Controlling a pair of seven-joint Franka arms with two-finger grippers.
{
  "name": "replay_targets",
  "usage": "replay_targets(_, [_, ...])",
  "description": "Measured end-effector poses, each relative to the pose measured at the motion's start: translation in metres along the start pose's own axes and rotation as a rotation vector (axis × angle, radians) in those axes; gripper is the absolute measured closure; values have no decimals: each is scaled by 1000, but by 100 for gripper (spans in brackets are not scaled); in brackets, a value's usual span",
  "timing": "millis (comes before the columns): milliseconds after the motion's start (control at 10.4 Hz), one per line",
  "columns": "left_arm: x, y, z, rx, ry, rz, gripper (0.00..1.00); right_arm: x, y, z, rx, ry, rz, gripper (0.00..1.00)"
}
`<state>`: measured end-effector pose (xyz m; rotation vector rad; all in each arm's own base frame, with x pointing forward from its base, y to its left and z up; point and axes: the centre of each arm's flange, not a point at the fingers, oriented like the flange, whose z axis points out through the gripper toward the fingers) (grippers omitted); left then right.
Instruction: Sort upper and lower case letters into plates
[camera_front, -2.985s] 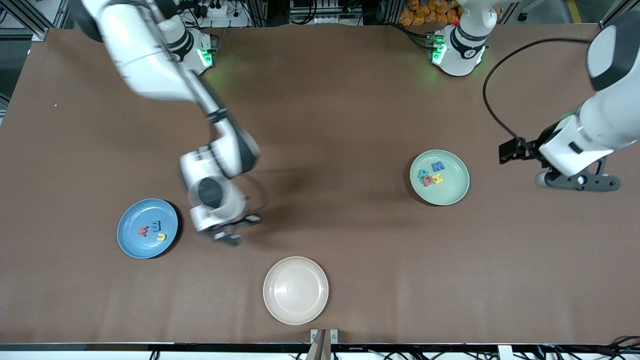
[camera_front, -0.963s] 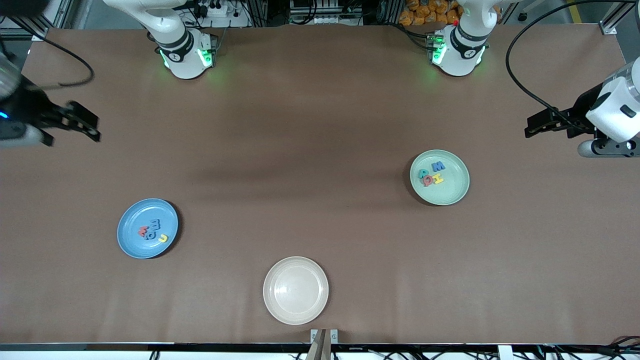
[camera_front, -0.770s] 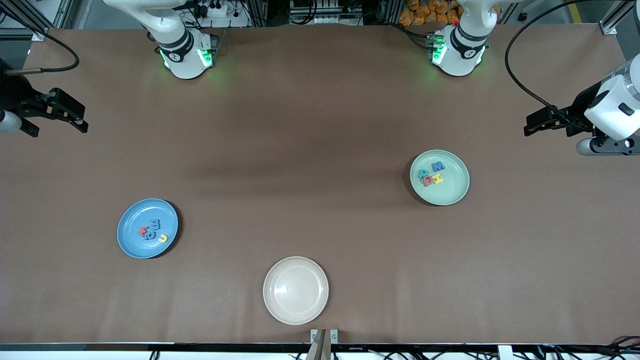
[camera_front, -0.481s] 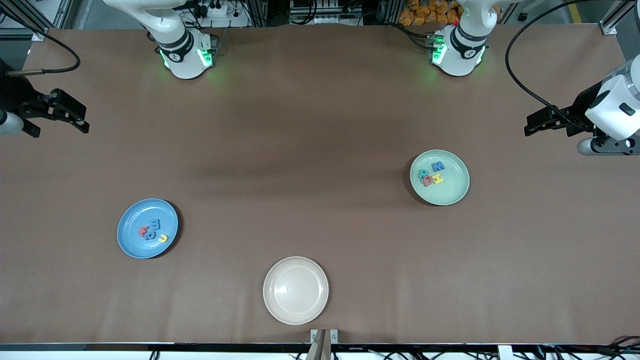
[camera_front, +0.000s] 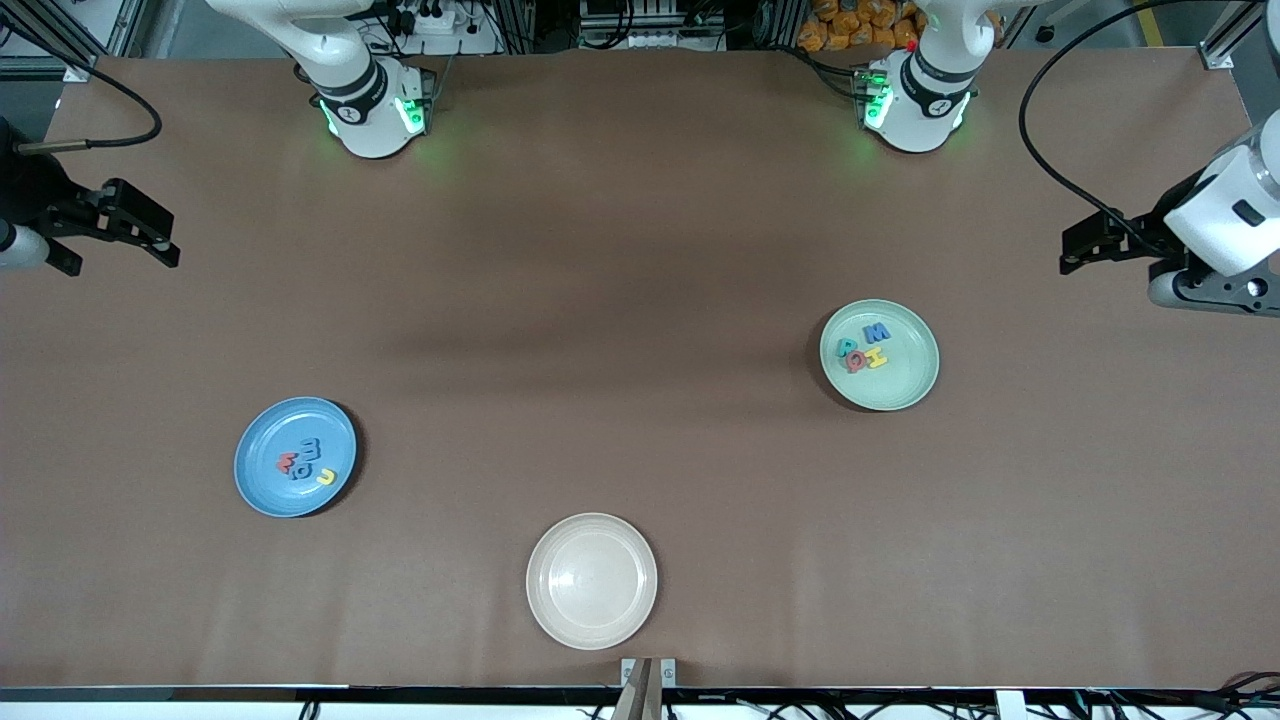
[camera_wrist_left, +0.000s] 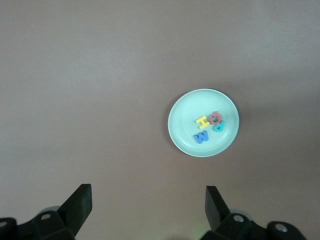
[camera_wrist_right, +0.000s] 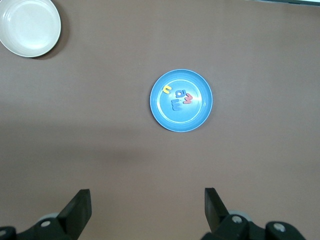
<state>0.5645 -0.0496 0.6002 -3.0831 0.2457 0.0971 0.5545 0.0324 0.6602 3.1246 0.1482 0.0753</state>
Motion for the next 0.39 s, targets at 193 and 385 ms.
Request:
replay_targets(193, [5, 4, -5, 11, 47, 9, 0, 2, 0, 2, 0, 1, 0, 0])
replay_targets(385, [6, -3, -15, 13, 95, -4, 0, 2, 0, 2, 0, 0, 0, 0])
